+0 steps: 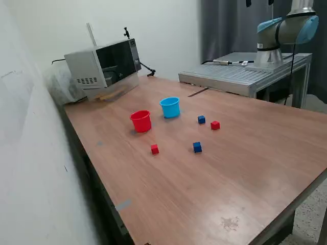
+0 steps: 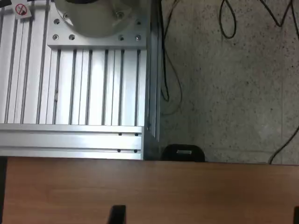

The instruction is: Place red objects in the red bin, and blue objects in the blue bin.

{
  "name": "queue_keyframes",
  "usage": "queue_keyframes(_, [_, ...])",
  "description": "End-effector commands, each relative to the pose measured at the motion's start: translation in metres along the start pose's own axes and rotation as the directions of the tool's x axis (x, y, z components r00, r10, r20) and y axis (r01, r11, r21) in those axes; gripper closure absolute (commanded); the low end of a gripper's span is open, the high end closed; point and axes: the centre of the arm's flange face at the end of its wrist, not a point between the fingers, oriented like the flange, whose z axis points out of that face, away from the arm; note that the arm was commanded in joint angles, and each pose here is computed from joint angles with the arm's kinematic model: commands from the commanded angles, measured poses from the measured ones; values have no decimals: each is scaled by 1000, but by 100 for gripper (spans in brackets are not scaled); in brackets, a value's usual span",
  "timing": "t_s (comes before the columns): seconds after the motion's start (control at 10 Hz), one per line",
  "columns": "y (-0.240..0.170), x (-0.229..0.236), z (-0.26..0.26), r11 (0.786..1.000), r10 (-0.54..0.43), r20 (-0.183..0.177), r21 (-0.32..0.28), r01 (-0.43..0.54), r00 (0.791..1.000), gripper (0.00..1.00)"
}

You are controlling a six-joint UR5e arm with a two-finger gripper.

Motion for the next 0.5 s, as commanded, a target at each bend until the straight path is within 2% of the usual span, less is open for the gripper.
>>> queue_keyframes(0.0, [0,0,0,1000,0,-3,2,0,1000,0])
queue_keyframes(0.4, [-1,2,-2,1000,7,-11,-6,-7,1000,0])
